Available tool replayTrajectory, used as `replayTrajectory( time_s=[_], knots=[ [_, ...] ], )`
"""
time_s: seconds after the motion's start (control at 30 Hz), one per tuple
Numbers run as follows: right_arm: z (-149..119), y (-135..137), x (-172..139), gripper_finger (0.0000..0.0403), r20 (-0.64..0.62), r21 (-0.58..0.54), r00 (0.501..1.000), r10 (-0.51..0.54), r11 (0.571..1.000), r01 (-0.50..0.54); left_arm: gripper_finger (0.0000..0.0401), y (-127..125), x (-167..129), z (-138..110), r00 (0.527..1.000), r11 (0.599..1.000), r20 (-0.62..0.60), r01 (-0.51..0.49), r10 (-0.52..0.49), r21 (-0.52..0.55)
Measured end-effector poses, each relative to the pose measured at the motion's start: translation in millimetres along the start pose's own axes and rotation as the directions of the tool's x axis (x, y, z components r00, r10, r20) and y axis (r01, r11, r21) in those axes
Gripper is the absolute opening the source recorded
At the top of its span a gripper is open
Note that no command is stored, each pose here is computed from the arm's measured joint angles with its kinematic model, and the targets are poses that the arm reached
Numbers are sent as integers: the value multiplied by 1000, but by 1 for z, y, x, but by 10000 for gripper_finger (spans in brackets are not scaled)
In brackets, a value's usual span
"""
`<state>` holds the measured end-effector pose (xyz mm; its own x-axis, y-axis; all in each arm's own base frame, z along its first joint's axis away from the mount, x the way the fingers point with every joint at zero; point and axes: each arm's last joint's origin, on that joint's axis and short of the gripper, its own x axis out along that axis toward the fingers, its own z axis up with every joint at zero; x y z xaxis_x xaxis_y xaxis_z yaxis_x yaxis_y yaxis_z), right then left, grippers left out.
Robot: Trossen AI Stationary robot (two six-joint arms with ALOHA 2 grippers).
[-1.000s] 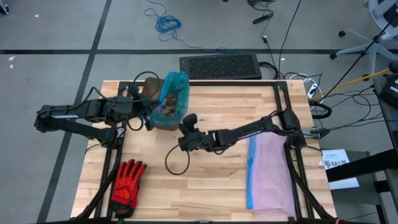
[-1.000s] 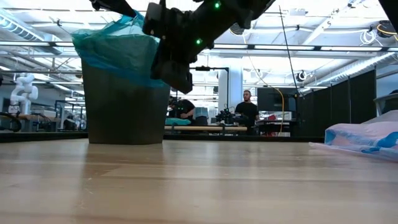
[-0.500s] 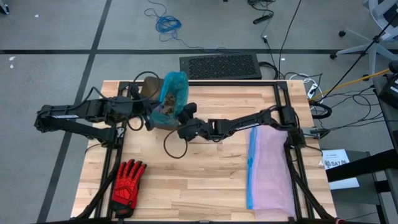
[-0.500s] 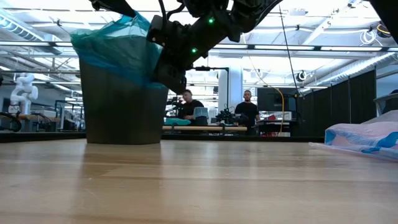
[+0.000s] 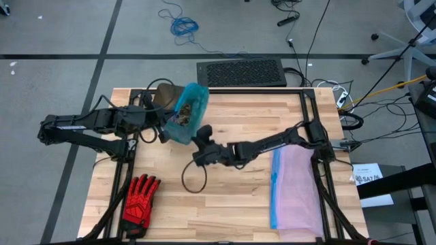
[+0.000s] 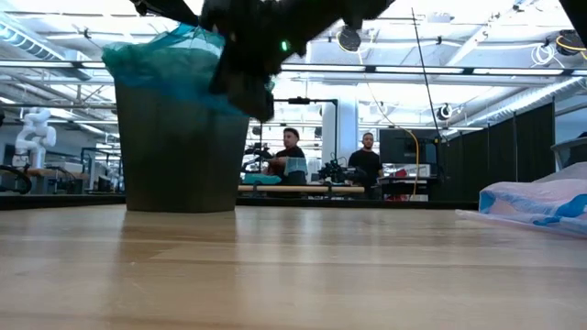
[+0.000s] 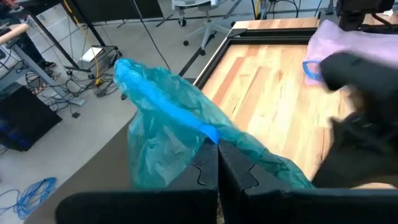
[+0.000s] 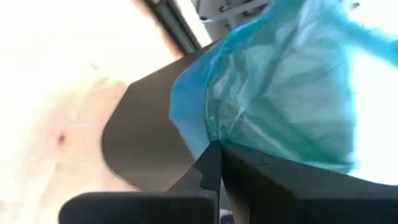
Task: Place trash/remove bag and relplace
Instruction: Remove the trash bag from the trash bin
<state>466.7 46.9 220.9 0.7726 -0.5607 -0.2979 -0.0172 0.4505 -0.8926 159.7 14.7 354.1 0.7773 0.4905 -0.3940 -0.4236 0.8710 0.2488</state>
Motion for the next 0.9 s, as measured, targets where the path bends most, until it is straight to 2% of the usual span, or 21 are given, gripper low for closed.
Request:
replayTrajectory(
  time_s=[0.2, 0.37, 0.6, 0.77, 0.9],
  knots=[
    [22, -33, -8, 0, -39, -51, 992, -117, 992, 115, 0, -2, -1, 0, 1000, 1000, 4, 17, -17, 6],
    [14, -76, 6, 0, -98, -62, 985, -140, 989, 134, 0, -8, -4, 0, 999, 998, 12, 52, -52, 21],
    [-8, -145, 21, 3, -172, 122, 968, -185, 971, 207, 0, -11, -6, 0, 997, 997, 10, 70, -71, 36],
    [-2, -168, 5, 41, -192, 148, 974, -122, 977, 152, 0, -11, -7, -2, 998, 997, 0, 57, -57, 44],
    [3, -175, -14, 91, -148, 202, 989, 20, 979, 11, 0, -10, -9, -2, 998, 998, 5, 56, -56, 41]
  ],
)
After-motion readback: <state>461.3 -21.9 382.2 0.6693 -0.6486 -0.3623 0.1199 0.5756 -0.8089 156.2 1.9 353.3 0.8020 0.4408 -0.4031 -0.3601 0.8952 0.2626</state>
